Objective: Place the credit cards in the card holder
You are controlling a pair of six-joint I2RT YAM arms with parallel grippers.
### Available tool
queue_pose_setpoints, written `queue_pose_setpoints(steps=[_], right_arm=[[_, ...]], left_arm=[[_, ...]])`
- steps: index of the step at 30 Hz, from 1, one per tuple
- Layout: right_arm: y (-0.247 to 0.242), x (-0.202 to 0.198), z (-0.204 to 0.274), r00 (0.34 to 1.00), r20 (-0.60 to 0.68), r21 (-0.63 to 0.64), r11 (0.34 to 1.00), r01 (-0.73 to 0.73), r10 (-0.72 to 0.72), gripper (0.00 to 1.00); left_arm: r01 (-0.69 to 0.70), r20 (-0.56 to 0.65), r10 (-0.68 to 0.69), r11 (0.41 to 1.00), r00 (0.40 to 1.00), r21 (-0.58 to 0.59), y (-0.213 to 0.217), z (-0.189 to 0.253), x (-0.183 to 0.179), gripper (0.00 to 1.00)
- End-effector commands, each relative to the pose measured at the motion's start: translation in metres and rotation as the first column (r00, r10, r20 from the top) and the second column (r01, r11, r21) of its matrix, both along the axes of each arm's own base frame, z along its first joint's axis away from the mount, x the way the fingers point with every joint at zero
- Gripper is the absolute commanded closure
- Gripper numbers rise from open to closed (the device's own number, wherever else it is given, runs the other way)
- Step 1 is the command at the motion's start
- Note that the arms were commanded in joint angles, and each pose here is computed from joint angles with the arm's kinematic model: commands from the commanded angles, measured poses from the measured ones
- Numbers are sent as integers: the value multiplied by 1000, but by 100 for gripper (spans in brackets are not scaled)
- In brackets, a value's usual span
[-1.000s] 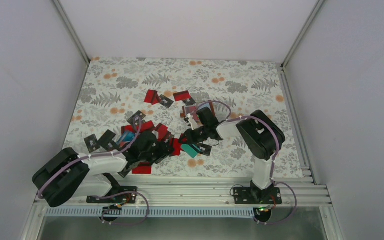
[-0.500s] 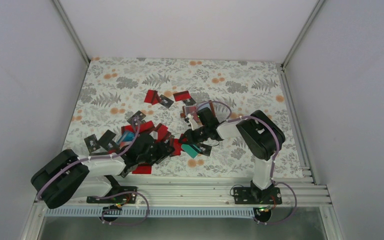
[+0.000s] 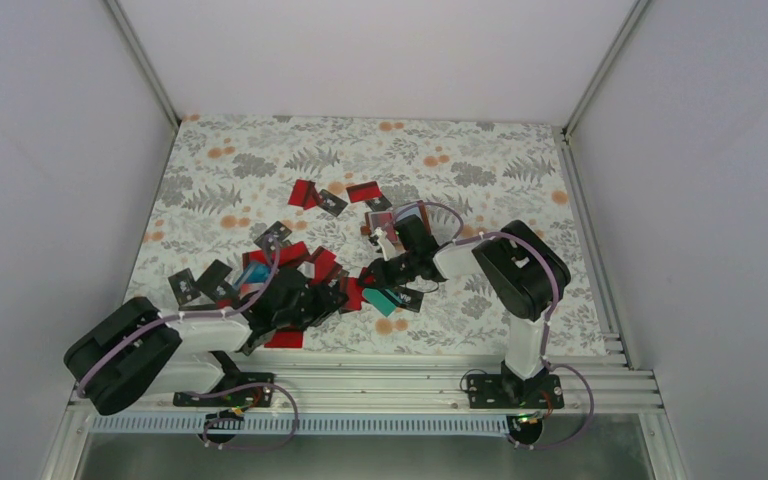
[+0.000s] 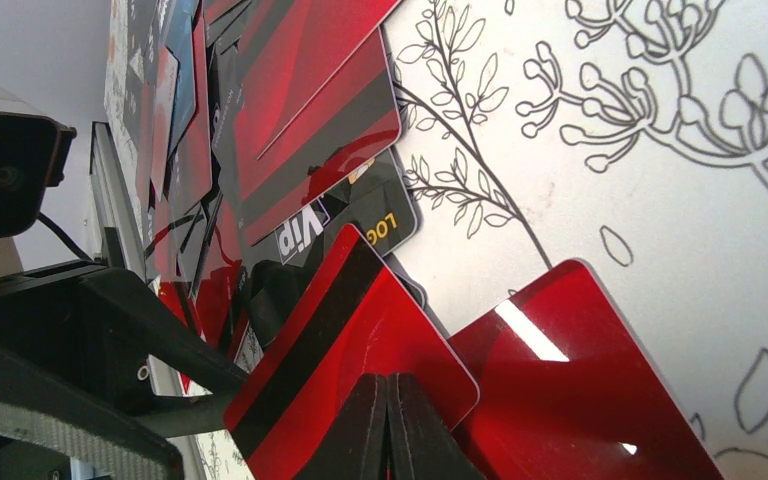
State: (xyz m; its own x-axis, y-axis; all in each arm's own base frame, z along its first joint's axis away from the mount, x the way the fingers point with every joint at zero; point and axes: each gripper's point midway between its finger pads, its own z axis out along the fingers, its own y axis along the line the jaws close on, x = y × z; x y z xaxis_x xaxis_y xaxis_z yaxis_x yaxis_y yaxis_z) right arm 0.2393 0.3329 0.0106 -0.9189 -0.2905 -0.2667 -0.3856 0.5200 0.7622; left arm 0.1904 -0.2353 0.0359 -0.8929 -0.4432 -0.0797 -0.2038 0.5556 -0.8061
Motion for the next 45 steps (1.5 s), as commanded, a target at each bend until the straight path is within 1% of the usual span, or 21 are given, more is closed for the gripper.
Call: queue_pose_setpoints(steps=[1, 8, 19, 21, 28, 33, 38, 40, 45], right_arm=[[-56, -45, -77, 980, -178, -319, 948, 22, -83, 95], [-57, -45, -78, 980, -179, -321, 947, 22, -84, 95], [-57, -43, -79, 979, -185, -321, 947, 23, -86, 96], [-57, -43, -78, 979, -185, -318, 948, 23, -86, 95], [-53, -37, -62, 983, -164, -292, 956, 28, -79, 95], [-48, -19, -30, 992, -95, -266, 962, 57, -84, 85], [-48, 6, 16, 993, -4, -249, 962, 109, -114, 80], [-49, 18, 42, 990, 42, -225, 964, 138, -132, 76], [-60, 43, 106, 971, 143, -149, 966, 213, -193, 58]], left_arm=[[4, 64, 0, 999, 998, -48, -11, 14, 12, 63], [11, 62, -8, 999, 998, -45, -15, 10, 15, 72], [12, 42, -11, 1000, 999, -12, -17, 0, 18, 91], [13, 39, -12, 1000, 999, -13, -18, -1, 18, 96], [30, 39, -29, 999, 999, -23, -23, 3, 19, 98], [57, 61, -57, 998, 997, 3, -26, 18, 22, 98], [63, 100, -73, 993, 992, 98, -23, 37, 29, 98], [65, 124, -82, 988, 989, 137, -22, 46, 34, 98], [58, 203, -104, 973, 974, 223, -23, 80, 52, 98]])
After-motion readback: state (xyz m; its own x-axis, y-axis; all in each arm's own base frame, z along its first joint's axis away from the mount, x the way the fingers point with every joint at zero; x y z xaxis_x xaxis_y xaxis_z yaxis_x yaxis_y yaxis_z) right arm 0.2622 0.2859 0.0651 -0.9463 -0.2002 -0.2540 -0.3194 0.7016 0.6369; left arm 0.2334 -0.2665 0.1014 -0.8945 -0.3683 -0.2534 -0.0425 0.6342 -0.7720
